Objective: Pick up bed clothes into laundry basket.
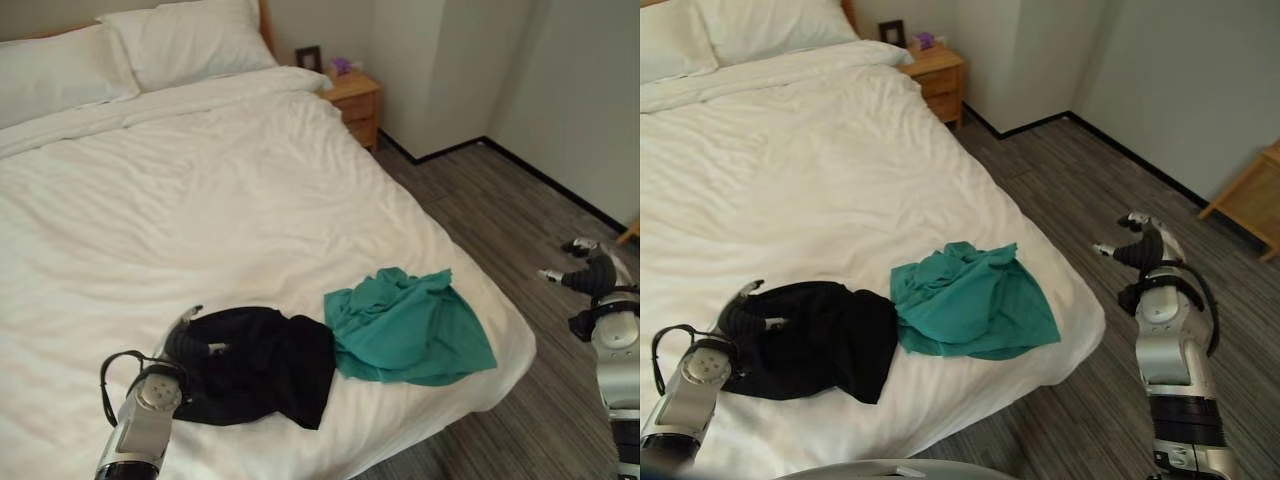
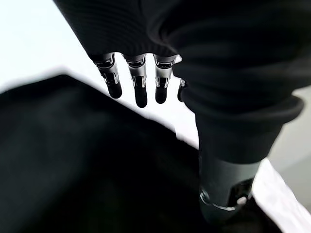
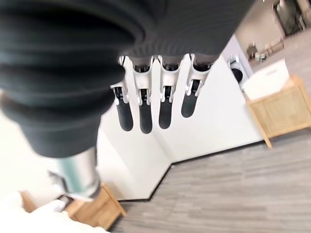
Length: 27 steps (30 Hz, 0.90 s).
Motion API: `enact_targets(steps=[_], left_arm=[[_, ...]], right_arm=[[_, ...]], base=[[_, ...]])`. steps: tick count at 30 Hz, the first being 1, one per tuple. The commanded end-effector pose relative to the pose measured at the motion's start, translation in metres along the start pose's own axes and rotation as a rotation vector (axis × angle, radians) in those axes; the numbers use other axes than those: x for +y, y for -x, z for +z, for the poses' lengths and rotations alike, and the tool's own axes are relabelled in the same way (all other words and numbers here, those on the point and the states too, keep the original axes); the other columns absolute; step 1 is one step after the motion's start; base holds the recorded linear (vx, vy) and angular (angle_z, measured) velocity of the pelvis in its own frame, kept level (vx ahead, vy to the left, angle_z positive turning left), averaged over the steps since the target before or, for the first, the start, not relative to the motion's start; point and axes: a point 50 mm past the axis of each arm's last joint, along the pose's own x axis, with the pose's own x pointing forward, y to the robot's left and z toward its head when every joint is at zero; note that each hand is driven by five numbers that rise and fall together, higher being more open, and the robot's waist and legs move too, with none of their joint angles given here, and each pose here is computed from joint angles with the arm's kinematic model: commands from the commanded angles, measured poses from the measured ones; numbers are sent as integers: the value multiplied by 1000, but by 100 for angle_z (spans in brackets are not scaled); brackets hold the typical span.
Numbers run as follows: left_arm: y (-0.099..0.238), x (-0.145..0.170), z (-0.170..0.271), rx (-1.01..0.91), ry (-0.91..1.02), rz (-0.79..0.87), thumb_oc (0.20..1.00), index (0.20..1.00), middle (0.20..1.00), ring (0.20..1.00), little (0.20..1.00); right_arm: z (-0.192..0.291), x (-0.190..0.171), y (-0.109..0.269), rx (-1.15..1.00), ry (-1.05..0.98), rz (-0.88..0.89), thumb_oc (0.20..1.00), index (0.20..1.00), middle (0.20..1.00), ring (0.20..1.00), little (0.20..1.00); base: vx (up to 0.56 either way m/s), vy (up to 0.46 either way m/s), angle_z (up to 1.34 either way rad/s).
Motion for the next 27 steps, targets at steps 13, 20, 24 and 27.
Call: enact_targets(steps=[13, 20, 24, 27], left_arm=[[10, -86, 4, 41, 129, -315, 200, 200, 200, 200, 200], [21, -107, -15, 96, 216, -407, 200, 200, 200, 200, 200], [26, -104, -25, 117, 215, -404, 200, 200, 200, 200, 200], [27, -96, -34, 132, 220, -376, 200, 200, 200, 200, 200]], right_arm=[[92, -56, -12, -376, -25, -90, 1000, 1000, 1000, 1000, 1000], [113, 40, -10, -409, -61, 202, 1000, 1000, 1000, 1000, 1000], [112, 84, -5, -374, -58, 306, 1000, 1000, 1000, 1000, 1000], [95, 134, 3, -278, -26, 412, 1000, 1000, 1000, 1000, 1000]], base=[[-10, 33, -10], [-11, 33, -8], [-5, 23, 7], [-7, 51, 13]])
